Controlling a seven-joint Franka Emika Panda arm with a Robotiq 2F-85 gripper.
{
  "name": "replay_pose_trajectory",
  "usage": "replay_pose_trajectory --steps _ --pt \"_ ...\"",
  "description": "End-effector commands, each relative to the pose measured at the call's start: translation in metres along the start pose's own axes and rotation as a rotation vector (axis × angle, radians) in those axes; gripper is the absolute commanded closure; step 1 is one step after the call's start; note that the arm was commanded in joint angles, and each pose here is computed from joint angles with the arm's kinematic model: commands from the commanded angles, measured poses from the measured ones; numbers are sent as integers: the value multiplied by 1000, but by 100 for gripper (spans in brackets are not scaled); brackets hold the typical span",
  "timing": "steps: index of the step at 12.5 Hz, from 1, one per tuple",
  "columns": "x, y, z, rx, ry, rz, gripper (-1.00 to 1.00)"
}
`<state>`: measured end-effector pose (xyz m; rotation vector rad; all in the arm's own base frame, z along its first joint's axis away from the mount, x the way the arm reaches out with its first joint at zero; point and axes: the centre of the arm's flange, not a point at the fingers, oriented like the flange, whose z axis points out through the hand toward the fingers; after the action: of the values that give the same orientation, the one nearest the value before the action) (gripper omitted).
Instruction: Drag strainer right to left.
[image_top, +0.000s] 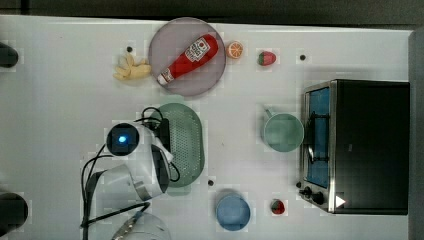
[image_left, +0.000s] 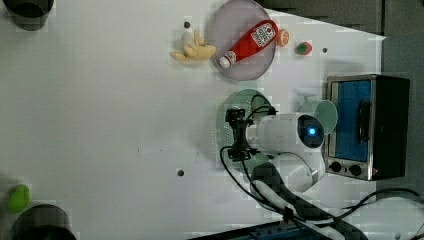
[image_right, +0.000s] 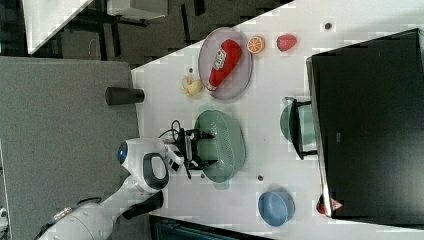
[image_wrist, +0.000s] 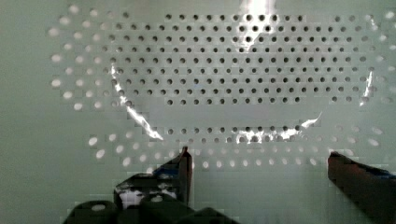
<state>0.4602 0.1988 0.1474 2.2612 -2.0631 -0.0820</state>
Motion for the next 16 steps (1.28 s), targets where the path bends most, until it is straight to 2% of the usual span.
replay_pose_trajectory --steps 1,7,16 --pt "-32 -6 -20 5 -13 94 -100" --pt "-76 -7 -24 6 -47 70 -100" --pt "-145 -20 -27 11 -131 89 -100"
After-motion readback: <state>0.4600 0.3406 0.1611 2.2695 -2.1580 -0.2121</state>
